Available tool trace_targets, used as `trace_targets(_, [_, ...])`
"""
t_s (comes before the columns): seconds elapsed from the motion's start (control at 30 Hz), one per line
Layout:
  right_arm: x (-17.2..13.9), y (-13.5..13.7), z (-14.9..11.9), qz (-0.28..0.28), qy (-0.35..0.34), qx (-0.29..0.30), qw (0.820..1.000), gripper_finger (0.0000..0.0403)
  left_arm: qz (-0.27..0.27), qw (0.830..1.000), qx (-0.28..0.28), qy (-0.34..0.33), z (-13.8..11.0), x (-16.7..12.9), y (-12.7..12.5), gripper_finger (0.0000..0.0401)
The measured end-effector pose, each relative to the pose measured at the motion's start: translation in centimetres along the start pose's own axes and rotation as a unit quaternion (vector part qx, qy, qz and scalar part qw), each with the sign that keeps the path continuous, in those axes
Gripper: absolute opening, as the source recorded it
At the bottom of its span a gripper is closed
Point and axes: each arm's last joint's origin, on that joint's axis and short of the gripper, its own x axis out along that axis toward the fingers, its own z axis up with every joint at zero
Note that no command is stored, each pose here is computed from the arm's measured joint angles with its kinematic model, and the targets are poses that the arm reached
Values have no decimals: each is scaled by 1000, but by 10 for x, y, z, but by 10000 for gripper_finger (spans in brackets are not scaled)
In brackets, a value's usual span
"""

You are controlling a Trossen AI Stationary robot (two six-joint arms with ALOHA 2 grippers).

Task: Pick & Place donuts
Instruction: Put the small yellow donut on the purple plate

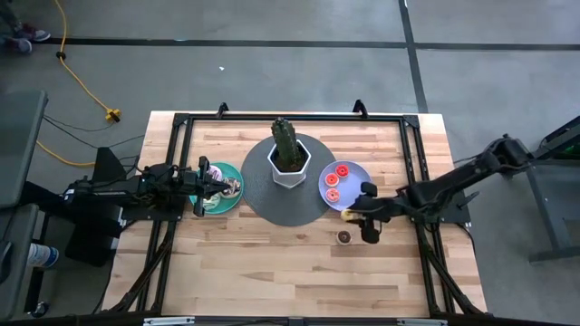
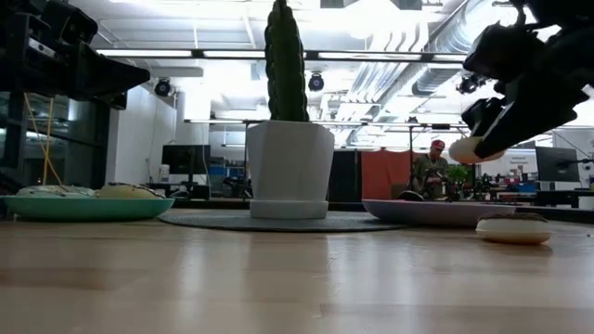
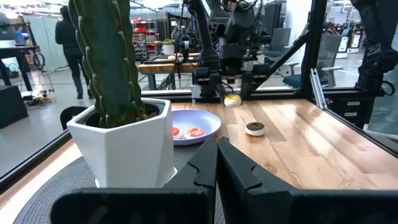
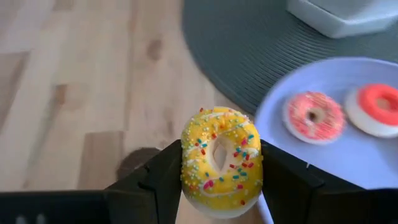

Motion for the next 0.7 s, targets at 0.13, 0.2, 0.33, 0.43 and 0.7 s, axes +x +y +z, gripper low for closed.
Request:
trace_targets(0.13, [-3,-11,0,-24,7,13,1000,181,0,1000,0,0,0,0,0,1])
trace_targets(0.2, [-2,-16,1,-34,9,27,999,181,0,1000,0,0,0,0,0,1])
trace_targets(0.33, [-1,-28,1,-62,20,77,995,181,0,1000,0,0,0,0,0,1])
trace_targets(0.43, [0,-38,1,-86,29,108,990,181,0,1000,0,0,0,0,0,1])
trace_targets(0.7, [0,-64,-2,-148,51,163,974,181,0,1000,0,0,0,0,0,1])
